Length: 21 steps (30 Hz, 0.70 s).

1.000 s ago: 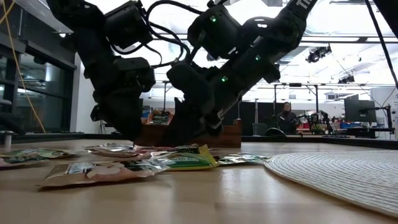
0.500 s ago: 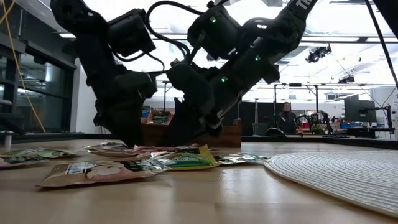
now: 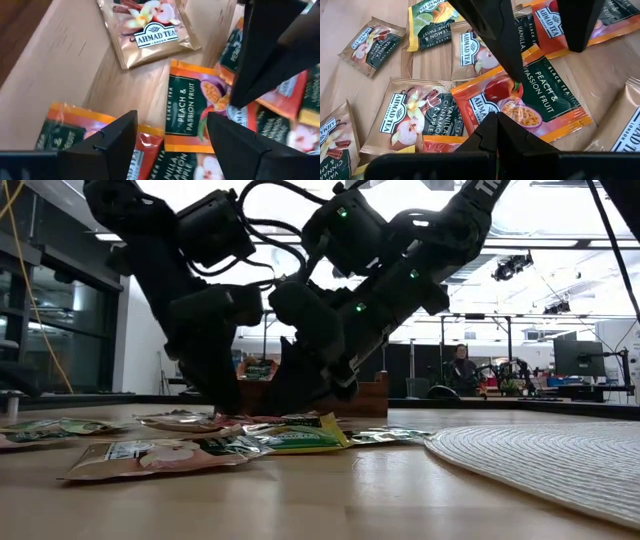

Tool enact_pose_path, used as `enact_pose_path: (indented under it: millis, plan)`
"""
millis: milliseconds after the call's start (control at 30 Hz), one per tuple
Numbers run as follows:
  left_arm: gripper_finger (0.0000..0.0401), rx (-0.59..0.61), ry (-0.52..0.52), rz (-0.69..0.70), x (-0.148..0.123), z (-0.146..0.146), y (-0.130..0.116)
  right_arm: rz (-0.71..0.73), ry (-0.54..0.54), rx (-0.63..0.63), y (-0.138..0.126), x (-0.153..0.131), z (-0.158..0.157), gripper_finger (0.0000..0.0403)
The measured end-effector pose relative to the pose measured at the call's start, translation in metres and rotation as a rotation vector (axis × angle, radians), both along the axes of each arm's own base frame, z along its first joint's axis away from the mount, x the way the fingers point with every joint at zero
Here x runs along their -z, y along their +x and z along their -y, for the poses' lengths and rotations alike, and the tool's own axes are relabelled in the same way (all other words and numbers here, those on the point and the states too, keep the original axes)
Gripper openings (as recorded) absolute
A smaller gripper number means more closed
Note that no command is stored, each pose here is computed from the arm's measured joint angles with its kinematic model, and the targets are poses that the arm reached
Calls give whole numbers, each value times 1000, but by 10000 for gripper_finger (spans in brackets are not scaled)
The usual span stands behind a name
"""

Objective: Pick & Place Tea
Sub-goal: Put the orange tea bag into the left section of the wooden organizer

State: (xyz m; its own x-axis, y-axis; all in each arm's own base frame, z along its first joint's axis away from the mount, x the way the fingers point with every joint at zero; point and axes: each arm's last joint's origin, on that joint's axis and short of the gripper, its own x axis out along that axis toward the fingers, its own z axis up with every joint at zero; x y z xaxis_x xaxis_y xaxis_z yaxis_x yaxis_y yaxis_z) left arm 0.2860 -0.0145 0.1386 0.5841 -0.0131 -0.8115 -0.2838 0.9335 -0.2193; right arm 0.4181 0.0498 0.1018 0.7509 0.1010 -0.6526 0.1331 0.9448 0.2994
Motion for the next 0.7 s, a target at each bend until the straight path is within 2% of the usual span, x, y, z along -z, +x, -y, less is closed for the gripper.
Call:
enact_pose_path:
  millis: [167, 300, 700]
  plan:
    - [238, 85, 93, -12, 1, -1, -1, 0, 2, -2, 0, 0, 0, 0]
    - [238, 108, 109, -8, 3, -1, 1, -3, 17, 3, 0, 0, 0, 0]
    - [238, 167, 10, 23, 8, 3, 7, -5, 29, 4, 0, 0, -1, 0]
